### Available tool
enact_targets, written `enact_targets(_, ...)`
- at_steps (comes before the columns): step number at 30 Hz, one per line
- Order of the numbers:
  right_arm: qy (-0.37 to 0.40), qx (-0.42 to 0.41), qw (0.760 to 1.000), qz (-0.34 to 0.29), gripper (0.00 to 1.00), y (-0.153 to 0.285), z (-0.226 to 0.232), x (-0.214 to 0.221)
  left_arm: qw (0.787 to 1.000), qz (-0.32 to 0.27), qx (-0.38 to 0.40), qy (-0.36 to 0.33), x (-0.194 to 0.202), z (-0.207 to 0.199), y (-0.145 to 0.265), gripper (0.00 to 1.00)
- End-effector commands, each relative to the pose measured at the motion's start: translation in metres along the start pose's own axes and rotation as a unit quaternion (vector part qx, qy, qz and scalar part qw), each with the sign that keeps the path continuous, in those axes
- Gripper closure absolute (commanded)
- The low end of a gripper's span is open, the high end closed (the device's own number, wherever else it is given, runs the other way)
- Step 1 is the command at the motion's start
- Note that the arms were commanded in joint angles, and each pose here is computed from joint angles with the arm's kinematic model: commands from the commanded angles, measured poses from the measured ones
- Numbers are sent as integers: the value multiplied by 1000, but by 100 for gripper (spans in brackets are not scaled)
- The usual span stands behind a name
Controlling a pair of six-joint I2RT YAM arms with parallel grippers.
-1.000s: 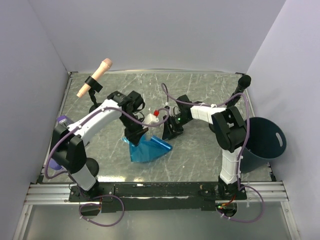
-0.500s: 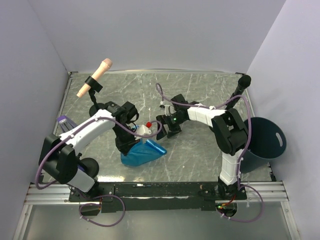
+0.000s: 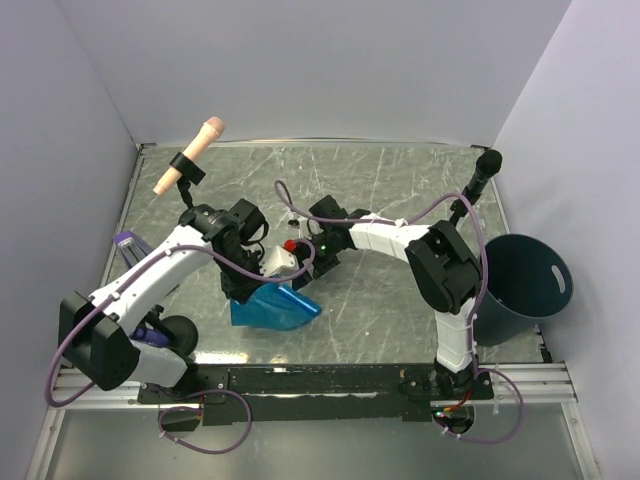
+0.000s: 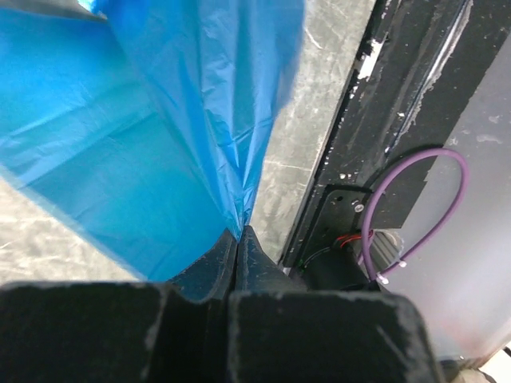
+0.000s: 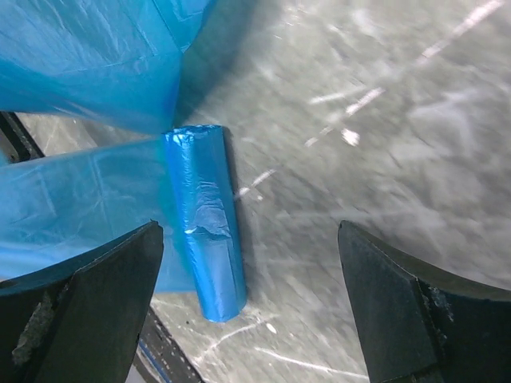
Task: Put the trash bags into the trash bin
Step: Unfold the trash bag at the center of the board.
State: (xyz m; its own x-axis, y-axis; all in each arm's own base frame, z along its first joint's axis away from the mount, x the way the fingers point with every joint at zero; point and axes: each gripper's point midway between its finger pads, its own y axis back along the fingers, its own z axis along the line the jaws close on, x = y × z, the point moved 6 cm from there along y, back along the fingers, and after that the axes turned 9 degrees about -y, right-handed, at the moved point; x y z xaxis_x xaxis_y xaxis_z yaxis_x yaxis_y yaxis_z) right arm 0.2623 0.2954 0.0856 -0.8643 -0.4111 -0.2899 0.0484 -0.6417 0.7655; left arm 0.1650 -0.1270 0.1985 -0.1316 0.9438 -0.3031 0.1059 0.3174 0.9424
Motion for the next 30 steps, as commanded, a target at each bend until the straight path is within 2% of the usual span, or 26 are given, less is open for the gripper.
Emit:
enact_targets(1, 4, 49, 997, 67, 3, -30, -13, 32, 999, -25, -44, -17, -11, 1, 30, 99)
enact_targets(6, 6, 65, 994, 85, 3, -37, -12, 32, 997, -44, -62, -16, -21, 1, 48, 99)
enact_targets(9, 12, 61, 994, 92, 4, -41, -9, 31, 997, -44, -68, -20, -14, -5, 49, 99)
enact_targets(16, 18, 64, 992, 111, 6, -46, -9, 41, 998, -17, -59, -1, 14, -23, 33, 99)
enact_targets(20, 12, 91, 985, 147, 8, -54, -18, 57, 999, -2, -36, -11, 30, -33, 17, 99)
enact_targets(23, 9, 103, 981, 166, 11, -59, -22, 69, 999, 10, -24, -18, 39, -38, 7, 99)
enact_targets(27, 31, 101, 978, 183, 22, -65, -22, 79, 1000, 12, -15, -16, 46, -40, -6, 99)
enact_targets(30, 34, 96, 976, 193, 24, -70, -18, 82, 1000, 2, -18, -14, 45, -39, -11, 99)
